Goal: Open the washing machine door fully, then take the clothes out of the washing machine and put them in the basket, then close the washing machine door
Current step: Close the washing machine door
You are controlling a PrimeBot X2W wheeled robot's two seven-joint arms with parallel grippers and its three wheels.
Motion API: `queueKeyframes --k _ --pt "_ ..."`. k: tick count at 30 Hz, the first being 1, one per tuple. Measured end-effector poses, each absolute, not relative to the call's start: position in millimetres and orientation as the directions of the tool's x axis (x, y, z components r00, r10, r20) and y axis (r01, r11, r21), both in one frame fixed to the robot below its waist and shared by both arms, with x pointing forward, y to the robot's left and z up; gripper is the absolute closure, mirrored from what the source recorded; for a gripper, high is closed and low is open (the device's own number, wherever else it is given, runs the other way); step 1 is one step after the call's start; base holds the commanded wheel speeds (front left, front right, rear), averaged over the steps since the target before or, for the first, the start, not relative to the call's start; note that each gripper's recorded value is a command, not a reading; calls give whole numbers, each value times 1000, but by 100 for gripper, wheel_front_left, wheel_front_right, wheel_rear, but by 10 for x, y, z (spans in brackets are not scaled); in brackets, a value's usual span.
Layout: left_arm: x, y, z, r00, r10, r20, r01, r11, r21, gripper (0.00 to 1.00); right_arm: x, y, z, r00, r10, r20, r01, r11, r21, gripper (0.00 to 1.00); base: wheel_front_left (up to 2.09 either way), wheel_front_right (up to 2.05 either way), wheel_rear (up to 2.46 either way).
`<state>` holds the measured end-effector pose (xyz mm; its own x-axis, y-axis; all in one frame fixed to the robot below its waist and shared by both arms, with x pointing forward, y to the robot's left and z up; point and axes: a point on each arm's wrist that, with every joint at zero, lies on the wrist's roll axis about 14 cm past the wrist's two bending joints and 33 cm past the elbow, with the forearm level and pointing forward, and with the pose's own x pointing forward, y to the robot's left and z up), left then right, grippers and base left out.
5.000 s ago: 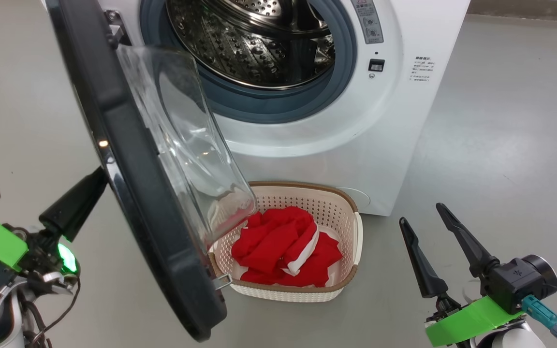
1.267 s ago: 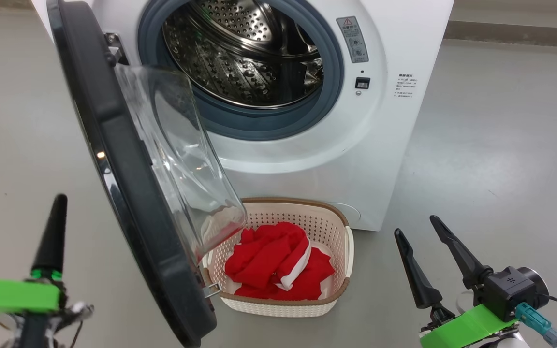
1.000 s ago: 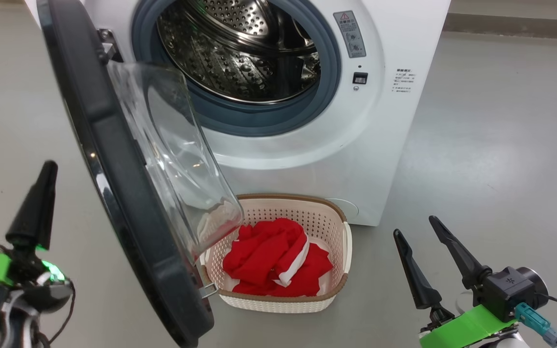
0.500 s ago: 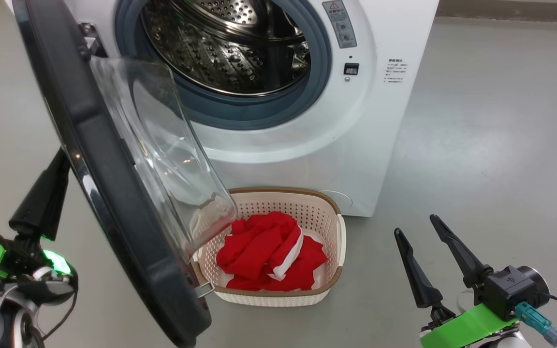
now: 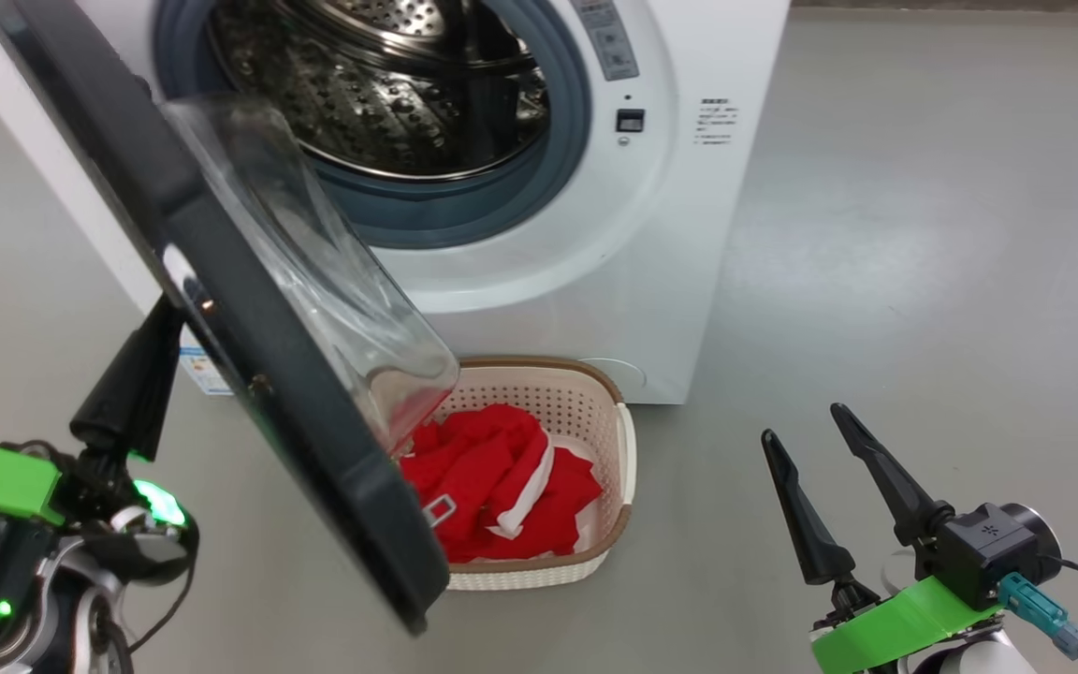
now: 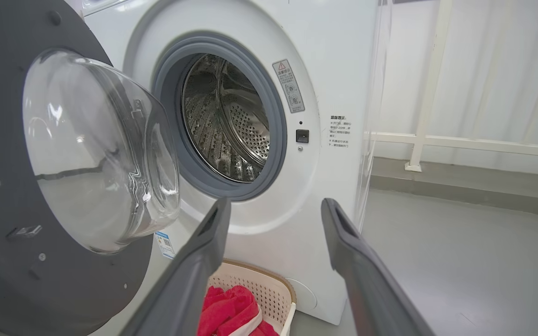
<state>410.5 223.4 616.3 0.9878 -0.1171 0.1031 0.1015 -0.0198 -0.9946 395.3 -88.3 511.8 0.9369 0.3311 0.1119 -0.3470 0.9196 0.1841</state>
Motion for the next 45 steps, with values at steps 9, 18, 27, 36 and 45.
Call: queueKeyframes --k 9,18,27,36,45 --pt "4277 1975 6163 977 -169 127 120 -50 -992 100 3890 -1060 5112 953 283 107 -299 936 184 0 0 0 0" --pt "4524 1724 6252 966 -201 164 143 -116 -983 100 3820 -1272 5111 969 223 103 -239 954 181 0 0 0 0" --pt "4823 1529 6265 962 -203 182 152 -155 -976 100 3817 -1437 5026 980 186 76 -196 966 171 0 0 0 0" --pt "5101 1342 6270 959 -207 193 151 -201 -968 100 3864 -1514 4979 983 175 61 -183 971 156 0 0 0 0" --pt "5321 1283 6238 964 -184 190 147 -221 -964 100 3873 -1575 4972 985 160 57 -167 975 149 0 0 0 0"
